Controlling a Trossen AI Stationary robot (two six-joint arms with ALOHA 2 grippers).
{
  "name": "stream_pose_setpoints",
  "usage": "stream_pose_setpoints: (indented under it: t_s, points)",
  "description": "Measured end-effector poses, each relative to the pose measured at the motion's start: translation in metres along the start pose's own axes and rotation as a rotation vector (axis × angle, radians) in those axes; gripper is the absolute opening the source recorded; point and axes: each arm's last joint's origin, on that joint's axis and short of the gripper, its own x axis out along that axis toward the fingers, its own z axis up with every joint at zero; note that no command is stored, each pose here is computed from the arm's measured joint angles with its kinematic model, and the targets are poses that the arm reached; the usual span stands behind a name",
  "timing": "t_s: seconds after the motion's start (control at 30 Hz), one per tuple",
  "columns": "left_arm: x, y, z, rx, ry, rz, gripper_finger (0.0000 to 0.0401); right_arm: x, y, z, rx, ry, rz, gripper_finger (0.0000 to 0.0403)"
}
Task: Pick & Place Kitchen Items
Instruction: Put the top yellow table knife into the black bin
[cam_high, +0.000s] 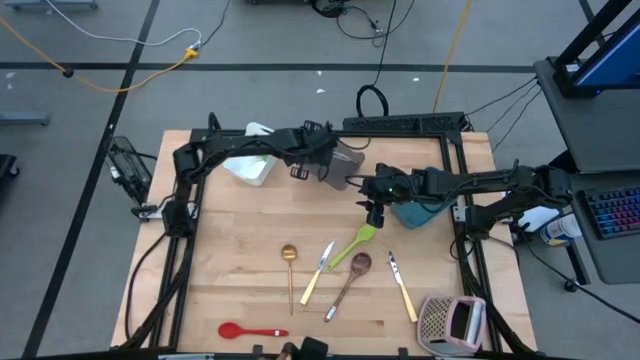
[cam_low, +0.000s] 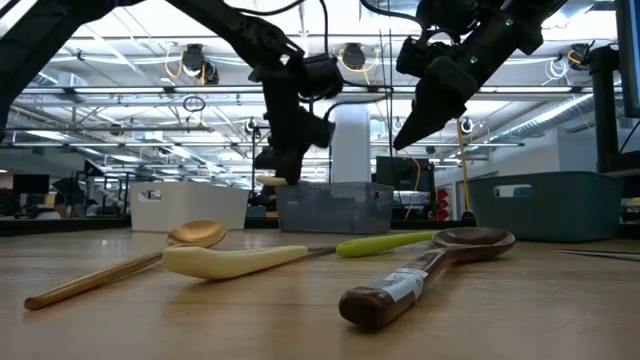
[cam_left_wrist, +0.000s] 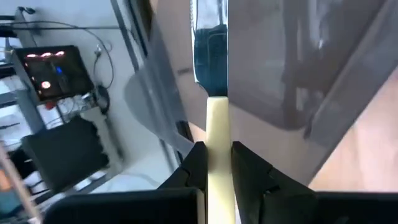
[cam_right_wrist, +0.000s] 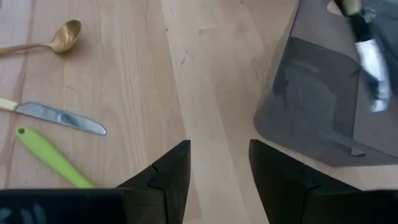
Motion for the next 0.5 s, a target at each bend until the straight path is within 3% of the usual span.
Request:
stream_pose_setpoints:
  t_s: [0.27, 0.5]
  points:
    - [0.004, -0.016, 0.016, 0.134, 0.021, 0.028, 0.0036, 0.0, 0.0, 0.0, -0.002, -0.001, -0.002, 0.0155]
    - [-0.007, -0.025, 0.032, 0.156, -0.022, 0.081, 0.0073, 0.0, 0.0, 0.0, -0.002, -0.001, -0.003, 0.0155]
